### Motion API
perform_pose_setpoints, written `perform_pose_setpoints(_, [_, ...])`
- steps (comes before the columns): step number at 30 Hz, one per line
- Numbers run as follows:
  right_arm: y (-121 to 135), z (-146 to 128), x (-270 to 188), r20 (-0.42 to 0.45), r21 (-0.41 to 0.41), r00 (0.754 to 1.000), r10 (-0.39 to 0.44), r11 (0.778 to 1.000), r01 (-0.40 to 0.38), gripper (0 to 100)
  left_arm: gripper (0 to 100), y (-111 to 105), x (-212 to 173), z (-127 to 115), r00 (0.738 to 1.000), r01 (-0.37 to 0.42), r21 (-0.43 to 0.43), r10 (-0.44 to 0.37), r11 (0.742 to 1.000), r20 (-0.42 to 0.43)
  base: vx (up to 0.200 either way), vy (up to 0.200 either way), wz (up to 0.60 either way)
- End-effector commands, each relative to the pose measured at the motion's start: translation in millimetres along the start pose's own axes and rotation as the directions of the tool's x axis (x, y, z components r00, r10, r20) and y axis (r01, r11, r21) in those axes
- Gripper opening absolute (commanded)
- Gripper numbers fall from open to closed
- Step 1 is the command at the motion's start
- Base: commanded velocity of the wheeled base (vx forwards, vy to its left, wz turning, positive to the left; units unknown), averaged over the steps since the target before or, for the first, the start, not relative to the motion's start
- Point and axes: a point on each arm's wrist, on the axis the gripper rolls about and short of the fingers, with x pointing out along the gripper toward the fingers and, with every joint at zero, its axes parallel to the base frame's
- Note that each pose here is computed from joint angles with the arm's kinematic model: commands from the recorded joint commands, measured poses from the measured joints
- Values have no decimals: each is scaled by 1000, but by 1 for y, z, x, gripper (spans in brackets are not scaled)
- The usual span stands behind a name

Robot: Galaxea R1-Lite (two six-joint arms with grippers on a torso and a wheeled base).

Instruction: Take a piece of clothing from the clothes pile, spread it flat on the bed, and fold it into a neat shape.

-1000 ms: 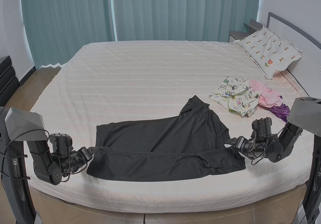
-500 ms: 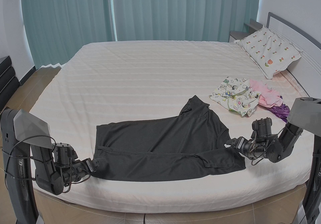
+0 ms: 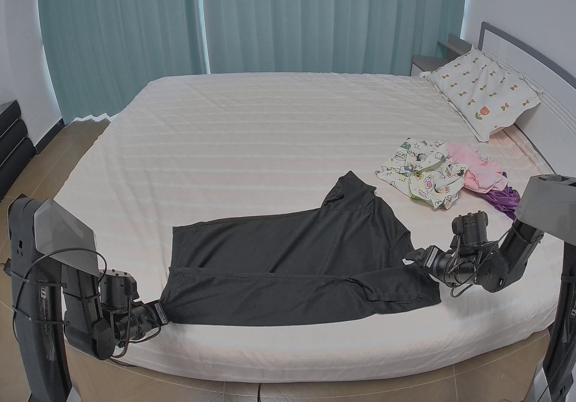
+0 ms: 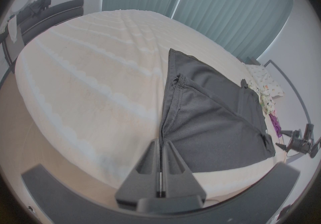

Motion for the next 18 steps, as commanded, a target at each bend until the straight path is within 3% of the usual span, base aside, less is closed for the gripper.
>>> perform_pose_setpoints(1, [0, 0, 0, -1, 0, 1000, 0, 1000, 0, 100, 0, 4, -12, -10, 999, -31, 32, 32, 999, -43, 0, 0, 0])
perform_pose_setpoints(12, [0, -1, 0, -3, -3, 1000, 0, 1000, 0, 100, 0, 4, -15, -10, 998, -33, 47, 35, 998, -47, 0, 0, 0])
perform_pose_setpoints(13, [0, -1, 0, -3, -3, 1000, 0, 1000, 0, 100, 100, 4, -15, -10, 998, -33, 47, 35, 998, -47, 0, 0, 0])
perform_pose_setpoints(18, [0, 0, 0, -2, -3, 1000, 1, 1000, -1, 100, 100, 4, -16, -5, 999, -28, 37, 29, 999, -24, 0, 0, 0])
